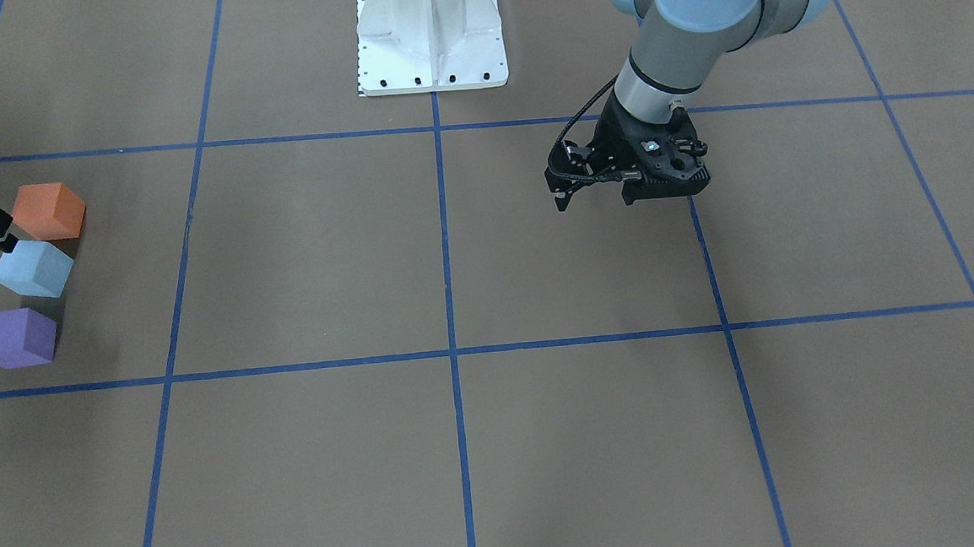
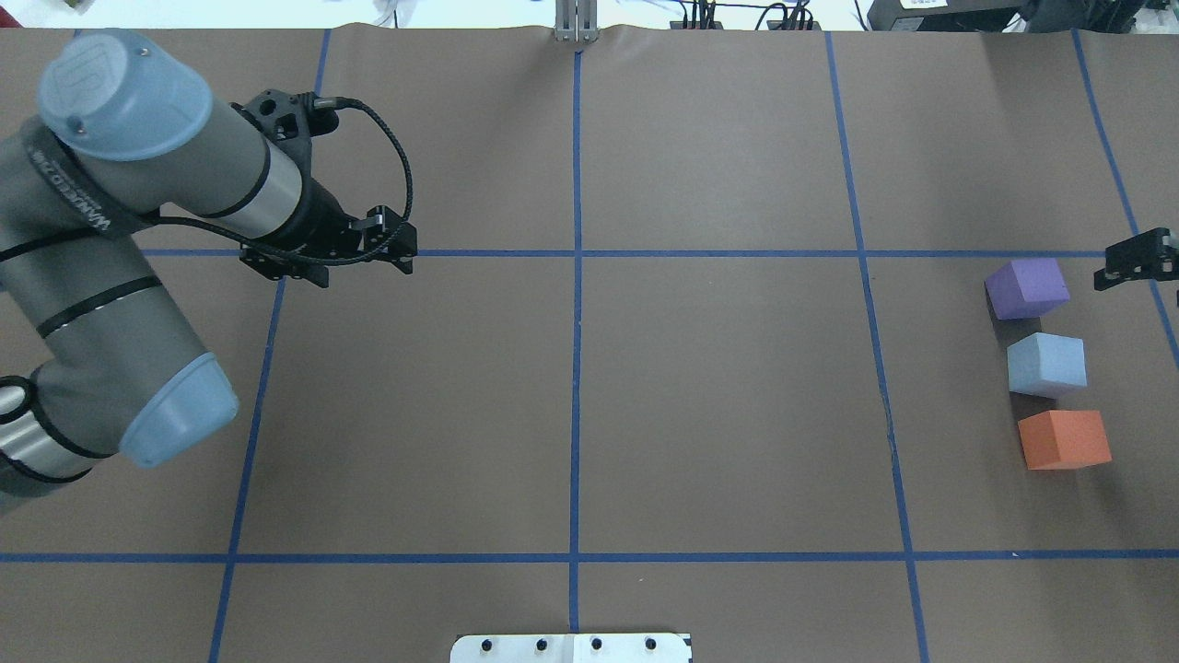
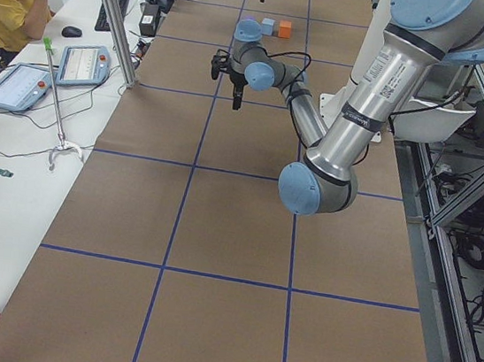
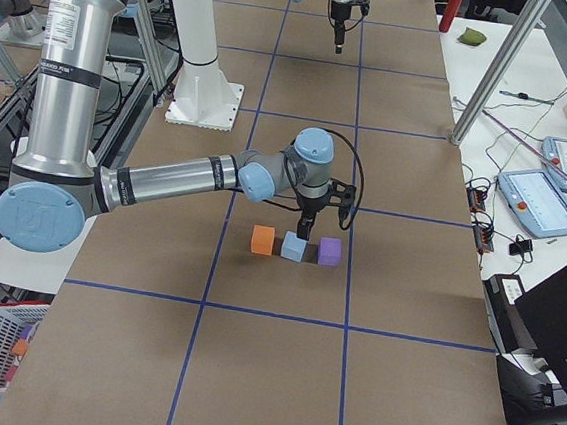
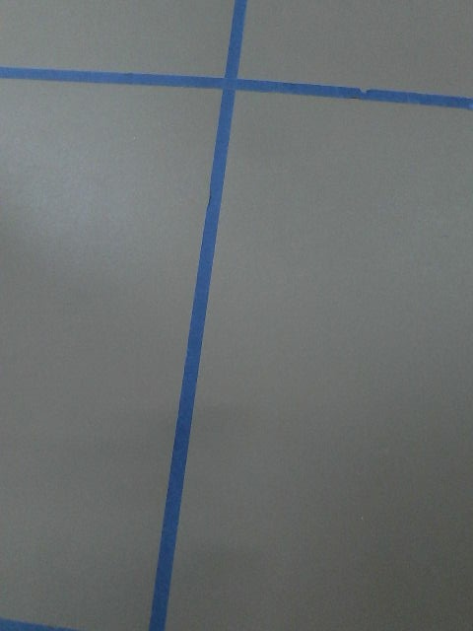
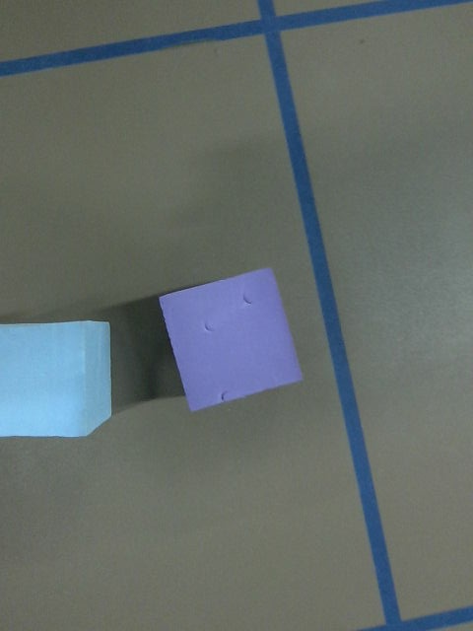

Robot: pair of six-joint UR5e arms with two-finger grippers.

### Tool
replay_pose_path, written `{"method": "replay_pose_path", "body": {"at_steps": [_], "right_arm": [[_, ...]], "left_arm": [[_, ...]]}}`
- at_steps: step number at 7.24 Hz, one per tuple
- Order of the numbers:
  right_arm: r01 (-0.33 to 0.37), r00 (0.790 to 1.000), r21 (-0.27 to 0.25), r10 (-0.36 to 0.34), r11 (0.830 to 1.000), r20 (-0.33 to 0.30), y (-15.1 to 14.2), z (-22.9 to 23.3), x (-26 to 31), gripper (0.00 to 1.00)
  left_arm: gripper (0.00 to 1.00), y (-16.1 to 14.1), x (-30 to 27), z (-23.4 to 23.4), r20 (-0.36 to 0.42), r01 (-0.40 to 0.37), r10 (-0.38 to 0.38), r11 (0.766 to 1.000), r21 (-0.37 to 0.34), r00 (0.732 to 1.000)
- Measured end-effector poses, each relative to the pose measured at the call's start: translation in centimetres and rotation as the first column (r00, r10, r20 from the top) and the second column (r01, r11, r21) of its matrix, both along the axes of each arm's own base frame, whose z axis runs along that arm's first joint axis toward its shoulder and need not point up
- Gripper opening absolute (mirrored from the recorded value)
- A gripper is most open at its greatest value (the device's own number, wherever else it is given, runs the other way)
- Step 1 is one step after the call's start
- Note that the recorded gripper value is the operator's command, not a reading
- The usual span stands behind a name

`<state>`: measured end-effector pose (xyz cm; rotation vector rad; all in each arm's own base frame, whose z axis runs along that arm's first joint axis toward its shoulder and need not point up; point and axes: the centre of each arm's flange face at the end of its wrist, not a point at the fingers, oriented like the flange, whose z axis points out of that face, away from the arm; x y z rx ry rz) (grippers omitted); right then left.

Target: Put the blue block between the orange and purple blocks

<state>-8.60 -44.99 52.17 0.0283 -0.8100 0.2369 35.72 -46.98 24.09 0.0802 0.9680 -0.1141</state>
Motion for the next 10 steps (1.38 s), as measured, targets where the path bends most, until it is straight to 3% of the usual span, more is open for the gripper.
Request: {"method": "replay_pose_path", "body": {"at_steps": [3,6,8,10], "right_arm": [[0.045,0.998,0.088,-0.040,0.995,-0.055,-1.5,5.3,7.3,1.00],[0.049,0.997,0.084,-0.044,0.995,-0.057,-0.5,8.2,10.4,1.00],[0.051,0.998,0.084,-0.048,0.995,-0.037,-0.2,8.3,10.5,1.00],[0.056,0.998,0.109,-0.053,0.992,-0.031,-0.7,7.1,10.3,1.00]], "left_arm": [[1.00,-0.6,-9.2,8.4,0.114,-0.079,0.066,0.990,0.114,0.991],[1.00,-2.8,-24.7,19.0,0.273,-0.235,0.178,0.953,0.192,0.945],[1.00,-3.2,-33.9,25.7,0.258,-0.273,0.224,0.946,0.174,0.940],[1.00,-1.5,-38.9,31.1,0.229,-0.264,0.227,0.954,0.145,0.947]]}}
